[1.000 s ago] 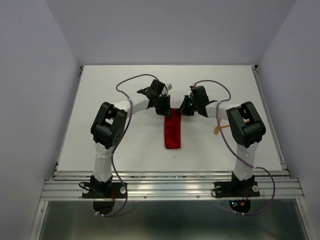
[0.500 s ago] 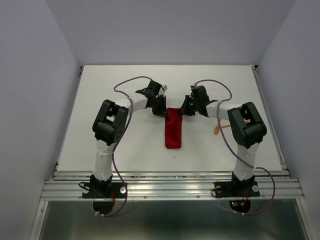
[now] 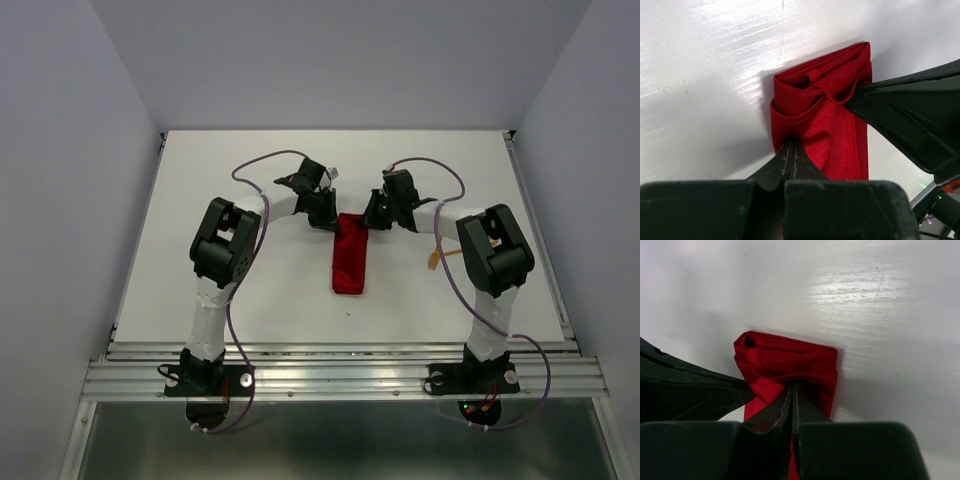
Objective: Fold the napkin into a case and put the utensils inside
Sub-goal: Smooth out the smaller rectangle-folded napkin at the center of the board.
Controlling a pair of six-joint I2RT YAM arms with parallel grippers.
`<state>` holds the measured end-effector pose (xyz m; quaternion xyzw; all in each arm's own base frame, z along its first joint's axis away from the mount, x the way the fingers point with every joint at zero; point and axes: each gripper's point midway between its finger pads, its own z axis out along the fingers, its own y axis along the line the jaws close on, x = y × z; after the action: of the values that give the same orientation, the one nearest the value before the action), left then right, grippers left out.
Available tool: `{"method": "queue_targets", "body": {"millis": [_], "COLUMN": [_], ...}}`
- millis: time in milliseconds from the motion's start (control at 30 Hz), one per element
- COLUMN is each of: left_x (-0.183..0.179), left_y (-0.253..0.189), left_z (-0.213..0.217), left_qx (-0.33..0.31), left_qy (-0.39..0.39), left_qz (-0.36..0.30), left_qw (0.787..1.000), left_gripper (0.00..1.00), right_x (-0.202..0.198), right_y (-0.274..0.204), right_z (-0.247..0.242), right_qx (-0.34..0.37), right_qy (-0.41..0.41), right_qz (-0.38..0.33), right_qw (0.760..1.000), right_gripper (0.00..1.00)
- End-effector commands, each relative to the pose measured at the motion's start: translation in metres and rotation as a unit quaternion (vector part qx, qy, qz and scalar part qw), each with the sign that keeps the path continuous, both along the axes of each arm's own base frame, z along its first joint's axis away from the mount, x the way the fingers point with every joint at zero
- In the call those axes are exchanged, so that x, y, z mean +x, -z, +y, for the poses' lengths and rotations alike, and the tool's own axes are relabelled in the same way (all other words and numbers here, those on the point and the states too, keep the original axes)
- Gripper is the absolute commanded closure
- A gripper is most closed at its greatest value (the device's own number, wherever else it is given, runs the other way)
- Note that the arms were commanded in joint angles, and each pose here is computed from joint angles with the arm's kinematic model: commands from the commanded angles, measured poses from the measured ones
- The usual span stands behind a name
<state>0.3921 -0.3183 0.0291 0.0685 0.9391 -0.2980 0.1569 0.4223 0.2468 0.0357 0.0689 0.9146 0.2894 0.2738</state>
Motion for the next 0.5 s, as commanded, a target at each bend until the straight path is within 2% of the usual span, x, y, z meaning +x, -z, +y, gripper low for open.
{"method": "queue_targets", "body": {"millis": [0, 100, 333, 467], "left_x": [0.006, 0.008, 0.012, 0.018], "left_y": [-0.001, -0.003, -0.008, -0.021], "left_z": [-0.006, -0.007, -0.01, -0.01], "left_qx": [0.0, -0.001, -0.004, -0.001], "left_qy": [0.006, 0.007, 0.008, 0.008], "left_qz": [-0.009, -0.012, -0.016, -0.031], "left_qw": [1.0, 1.0, 1.0, 0.999], "left_gripper": [1.0, 1.0, 1.0, 1.0], "right_x": [0.005, 0.006, -0.001, -0.002], "right_y": [-0.042, -0.042, 0.009, 0.006], "right_z": [0.01, 0.009, 0.001, -0.001], "right_qx": [0.016, 0.013, -0.017, -0.02], "right_qy": [-0.015, -0.012, -0.005, -0.001], "right_qz": [-0.043, -0.044, 0.001, -0.003], "right_qw": [0.999, 0.999, 1.0, 1.0], "right_gripper": [0.95, 0.95, 0.96, 0.96]}}
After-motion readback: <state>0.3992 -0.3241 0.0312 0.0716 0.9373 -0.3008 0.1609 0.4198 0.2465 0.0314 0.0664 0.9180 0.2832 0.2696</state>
